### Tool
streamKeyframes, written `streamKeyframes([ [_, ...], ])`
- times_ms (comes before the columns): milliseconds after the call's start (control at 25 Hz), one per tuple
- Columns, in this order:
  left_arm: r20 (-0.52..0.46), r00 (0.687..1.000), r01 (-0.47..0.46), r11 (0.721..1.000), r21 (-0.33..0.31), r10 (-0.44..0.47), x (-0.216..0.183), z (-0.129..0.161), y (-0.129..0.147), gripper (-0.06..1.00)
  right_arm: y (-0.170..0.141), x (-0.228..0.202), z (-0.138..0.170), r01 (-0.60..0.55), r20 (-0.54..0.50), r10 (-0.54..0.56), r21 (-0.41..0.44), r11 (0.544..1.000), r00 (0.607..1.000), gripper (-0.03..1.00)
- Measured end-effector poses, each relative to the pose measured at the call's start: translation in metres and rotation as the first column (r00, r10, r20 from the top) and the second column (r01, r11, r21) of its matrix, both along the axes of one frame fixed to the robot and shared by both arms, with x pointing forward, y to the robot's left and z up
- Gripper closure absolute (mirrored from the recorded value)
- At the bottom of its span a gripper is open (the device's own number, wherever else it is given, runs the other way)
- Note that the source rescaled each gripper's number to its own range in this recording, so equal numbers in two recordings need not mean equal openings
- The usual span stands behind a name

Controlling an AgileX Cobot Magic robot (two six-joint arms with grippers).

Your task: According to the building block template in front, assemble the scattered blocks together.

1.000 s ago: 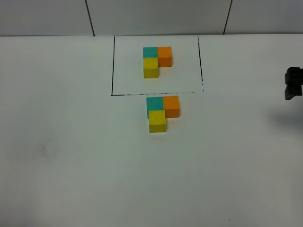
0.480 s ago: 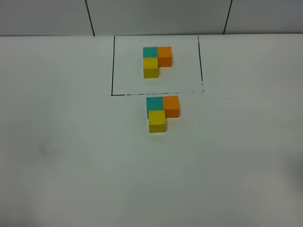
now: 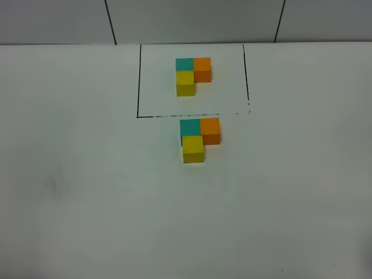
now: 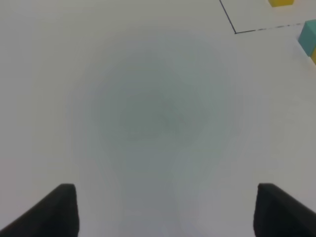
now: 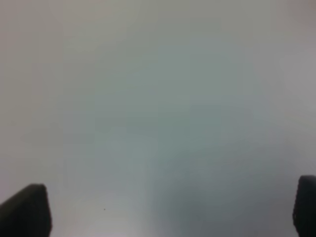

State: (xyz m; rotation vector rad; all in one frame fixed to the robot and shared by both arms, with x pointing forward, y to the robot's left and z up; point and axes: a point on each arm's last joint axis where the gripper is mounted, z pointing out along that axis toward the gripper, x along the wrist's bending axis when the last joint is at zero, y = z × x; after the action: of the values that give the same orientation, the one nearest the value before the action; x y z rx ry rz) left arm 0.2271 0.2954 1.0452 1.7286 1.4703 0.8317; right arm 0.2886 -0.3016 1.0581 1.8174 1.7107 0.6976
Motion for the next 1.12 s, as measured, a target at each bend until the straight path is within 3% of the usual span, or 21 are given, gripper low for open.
streamKeyframes([
  [200, 0.000, 1.000, 0.000, 1.000, 0.000, 0.000, 0.000, 0.000, 0.000, 0.22, 0.002, -0.019, -0.002, -0.044, 0.125, 0.047, -0.020, 0.999, 0.991, -0.03],
  [680, 0.000, 1.000, 0.000, 1.000, 0.000, 0.000, 0.000, 0.000, 0.000, 0.22, 0.004, -0.053, -0.005, -0.068, 0.303, 0.083, -0.059, 0.996, 0.949, 0.00],
  [1120, 0.001, 1.000, 0.000, 1.000, 0.000, 0.000, 0.000, 0.000, 0.000, 0.22, 0.004, -0.054, -0.005, -0.069, 0.306, 0.084, -0.058, 0.996, 0.948, 0.16],
])
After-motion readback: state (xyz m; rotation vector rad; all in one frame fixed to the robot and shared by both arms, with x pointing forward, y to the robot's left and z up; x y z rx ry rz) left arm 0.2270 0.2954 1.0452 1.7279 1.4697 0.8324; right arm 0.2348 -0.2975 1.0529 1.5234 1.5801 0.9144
